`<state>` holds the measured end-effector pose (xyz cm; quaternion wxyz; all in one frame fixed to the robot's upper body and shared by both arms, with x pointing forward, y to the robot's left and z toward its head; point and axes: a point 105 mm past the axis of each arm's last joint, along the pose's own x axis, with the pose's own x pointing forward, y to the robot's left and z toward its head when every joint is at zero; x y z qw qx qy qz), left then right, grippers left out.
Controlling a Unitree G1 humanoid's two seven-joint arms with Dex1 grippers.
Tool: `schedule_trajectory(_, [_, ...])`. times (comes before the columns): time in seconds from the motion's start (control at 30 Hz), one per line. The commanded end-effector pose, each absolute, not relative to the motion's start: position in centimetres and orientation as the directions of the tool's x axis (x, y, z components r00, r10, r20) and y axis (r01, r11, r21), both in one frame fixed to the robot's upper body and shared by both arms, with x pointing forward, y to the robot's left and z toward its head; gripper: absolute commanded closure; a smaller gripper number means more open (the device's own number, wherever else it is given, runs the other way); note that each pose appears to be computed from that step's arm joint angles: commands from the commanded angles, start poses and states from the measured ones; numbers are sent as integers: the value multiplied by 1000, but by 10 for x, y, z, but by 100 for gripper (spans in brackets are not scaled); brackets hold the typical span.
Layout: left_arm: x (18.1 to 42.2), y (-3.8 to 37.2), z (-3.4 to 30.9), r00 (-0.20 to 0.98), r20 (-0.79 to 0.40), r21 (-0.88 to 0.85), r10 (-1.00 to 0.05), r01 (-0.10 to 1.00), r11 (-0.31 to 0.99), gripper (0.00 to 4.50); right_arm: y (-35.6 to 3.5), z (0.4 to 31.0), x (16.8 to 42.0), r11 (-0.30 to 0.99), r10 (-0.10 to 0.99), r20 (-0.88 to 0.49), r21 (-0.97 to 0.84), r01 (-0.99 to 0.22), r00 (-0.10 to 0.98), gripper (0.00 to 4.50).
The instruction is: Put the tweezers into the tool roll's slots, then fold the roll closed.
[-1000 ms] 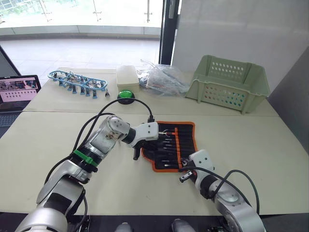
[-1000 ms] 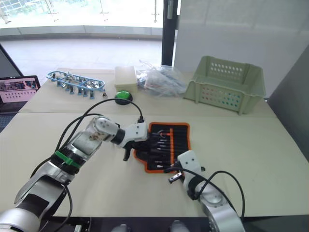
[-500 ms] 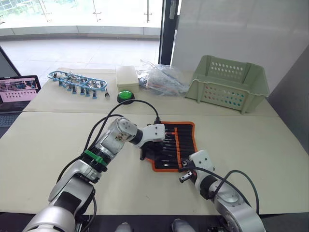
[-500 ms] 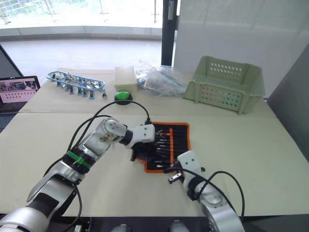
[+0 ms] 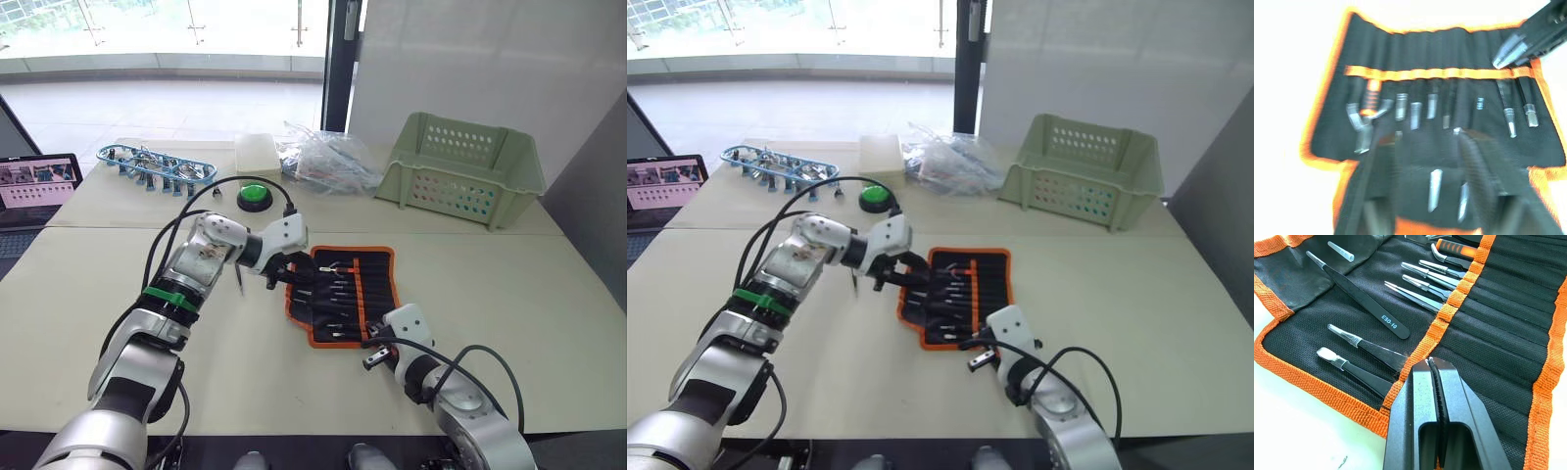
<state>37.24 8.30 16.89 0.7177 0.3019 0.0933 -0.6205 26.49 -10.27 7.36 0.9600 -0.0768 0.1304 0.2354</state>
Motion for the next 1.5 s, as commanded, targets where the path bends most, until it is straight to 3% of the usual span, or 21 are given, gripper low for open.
schedule_trajectory(0.03, [367,81,174,168,-466,372,-869,928,-20,99,-91,44,252,858,463,-401,-21,-514,790,450])
schedule_trajectory(0.07, [365,78,172,147,-458,382,-876,923,-45,71,-90,44,253,858,464,-400,-20,-514,790,450])
schedule_trajectory(0.33, [365,71,145,95,-503,368,-859,923,-113,71,-90,45,253,862,458,-396,-20,-506,796,450])
schedule_trajectory(0.6, [370,76,115,94,-568,305,-818,947,-102,71,-91,45,251,867,450,-398,-19,-497,800,450])
schedule_trajectory(1.0, [369,81,113,63,-576,259,-815,960,-109,449,-91,44,251,869,447,-397,-21,-495,802,450])
schedule_trajectory(1.2, [373,85,118,94,-563,276,-821,958,-79,449,-90,44,253,867,451,-395,-22,-499,800,450])
schedule_trajectory(1.5, [367,115,161,181,-459,299,-870,953,40,449,-90,43,254,861,456,-397,-28,-507,796,450])
